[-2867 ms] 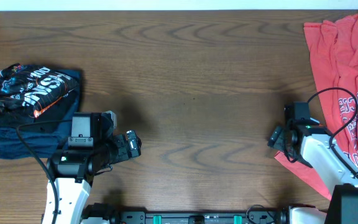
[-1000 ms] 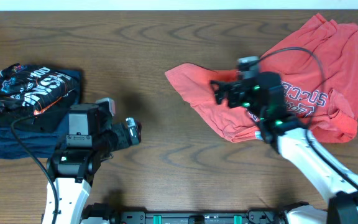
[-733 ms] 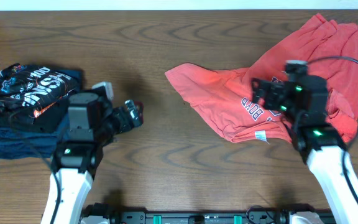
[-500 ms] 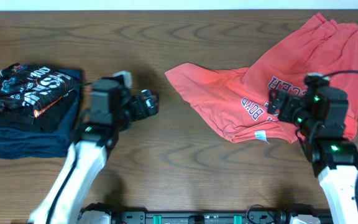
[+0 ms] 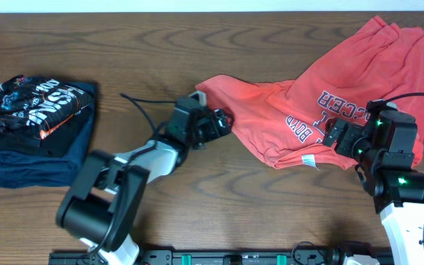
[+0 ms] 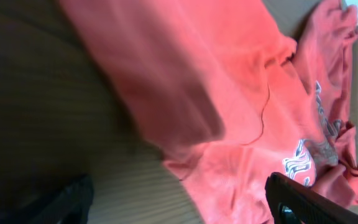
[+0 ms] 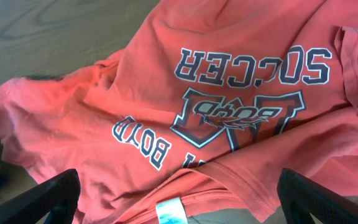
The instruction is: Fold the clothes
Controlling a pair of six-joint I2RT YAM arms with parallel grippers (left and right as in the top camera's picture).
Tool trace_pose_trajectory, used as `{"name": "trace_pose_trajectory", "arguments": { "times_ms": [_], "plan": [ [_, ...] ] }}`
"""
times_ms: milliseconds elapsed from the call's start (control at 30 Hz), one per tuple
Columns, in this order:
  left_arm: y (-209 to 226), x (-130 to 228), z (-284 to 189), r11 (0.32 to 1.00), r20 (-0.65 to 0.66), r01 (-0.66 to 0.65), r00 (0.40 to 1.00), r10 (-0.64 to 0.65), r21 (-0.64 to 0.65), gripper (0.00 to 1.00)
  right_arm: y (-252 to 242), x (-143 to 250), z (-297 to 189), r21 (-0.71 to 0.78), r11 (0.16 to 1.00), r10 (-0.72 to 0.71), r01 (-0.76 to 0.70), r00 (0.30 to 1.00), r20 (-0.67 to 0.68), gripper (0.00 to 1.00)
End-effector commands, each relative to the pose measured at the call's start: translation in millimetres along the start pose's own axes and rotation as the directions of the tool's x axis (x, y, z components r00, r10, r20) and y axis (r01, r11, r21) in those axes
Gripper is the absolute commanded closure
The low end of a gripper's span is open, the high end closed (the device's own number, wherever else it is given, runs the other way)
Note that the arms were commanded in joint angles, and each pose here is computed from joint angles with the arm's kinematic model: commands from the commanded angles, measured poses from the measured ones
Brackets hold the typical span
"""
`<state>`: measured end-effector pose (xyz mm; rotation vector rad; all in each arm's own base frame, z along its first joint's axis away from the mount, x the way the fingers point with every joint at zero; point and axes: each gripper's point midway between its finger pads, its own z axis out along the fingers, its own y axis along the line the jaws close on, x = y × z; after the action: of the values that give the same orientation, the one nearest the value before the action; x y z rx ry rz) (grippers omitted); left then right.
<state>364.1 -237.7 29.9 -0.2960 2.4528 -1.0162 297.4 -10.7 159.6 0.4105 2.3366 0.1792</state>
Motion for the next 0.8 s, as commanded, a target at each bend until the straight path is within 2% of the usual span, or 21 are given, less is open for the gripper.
{"name": "trace_pose_trajectory", "arguments": {
  "times_ms": [0, 133, 167, 233, 333, 433, 500, 633, 767],
  "plan": [
    [1, 5, 16, 0.999, 0.029, 0.030, 0.999, -0.030, -0.021, 0.14, -3, -1, -2, 0.012, 1.000, -0.008, 0.008, 1.000, 0.001, 0.01],
    [5, -1, 25, 0.998, 0.117, 0.016, 0.993, -0.009, -0.061, 0.20, -4, 5, -2, 0.019, 1.000, -0.006, 0.007, 1.000, -0.022, 0.01],
    [4, -4, 26, 0.998, 0.139, 0.010, 0.990, -0.002, -0.060, 0.25, -5, 6, -2, 0.021, 1.000, -0.006, 0.006, 1.000, -0.029, 0.01],
    [-1, -9, 26, 0.999, 0.166, 0.001, 0.986, 0.006, -0.044, 0.38, -6, 8, -2, 0.024, 1.000, -0.005, 0.006, 0.999, -0.038, 0.01],
    [-12, -18, 25, 1.000, 0.202, -0.013, 0.979, 0.013, -0.004, 0.62, -6, 10, -3, 0.026, 1.000, -0.005, 0.006, 0.999, -0.045, 0.01],
    [-20, -27, 22, 0.999, 0.240, -0.024, 0.971, 0.018, 0.024, 0.79, -7, 12, -3, 0.028, 1.000, -0.004, 0.006, 0.999, -0.051, 0.01],
    [-19, -31, 21, 1.000, 0.261, -0.023, 0.965, 0.018, 0.017, 0.94, -8, 12, -3, 0.033, 0.999, -0.004, 0.006, 0.999, -0.054, 0.01],
    [-7, -34, 19, 1.000, 0.245, 0.001, 0.969, 0.001, -0.009, 0.94, -18, 13, -3, 0.091, 0.996, -0.004, 0.009, 0.999, -0.053, 0.01],
    [19, -42, -1, 0.995, 0.198, 0.007, 0.980, 0.012, -0.096, 0.94, -29, 16, -5, 0.152, 0.988, -0.004, 0.013, 0.998, -0.061, 0.01]
  ]
}}
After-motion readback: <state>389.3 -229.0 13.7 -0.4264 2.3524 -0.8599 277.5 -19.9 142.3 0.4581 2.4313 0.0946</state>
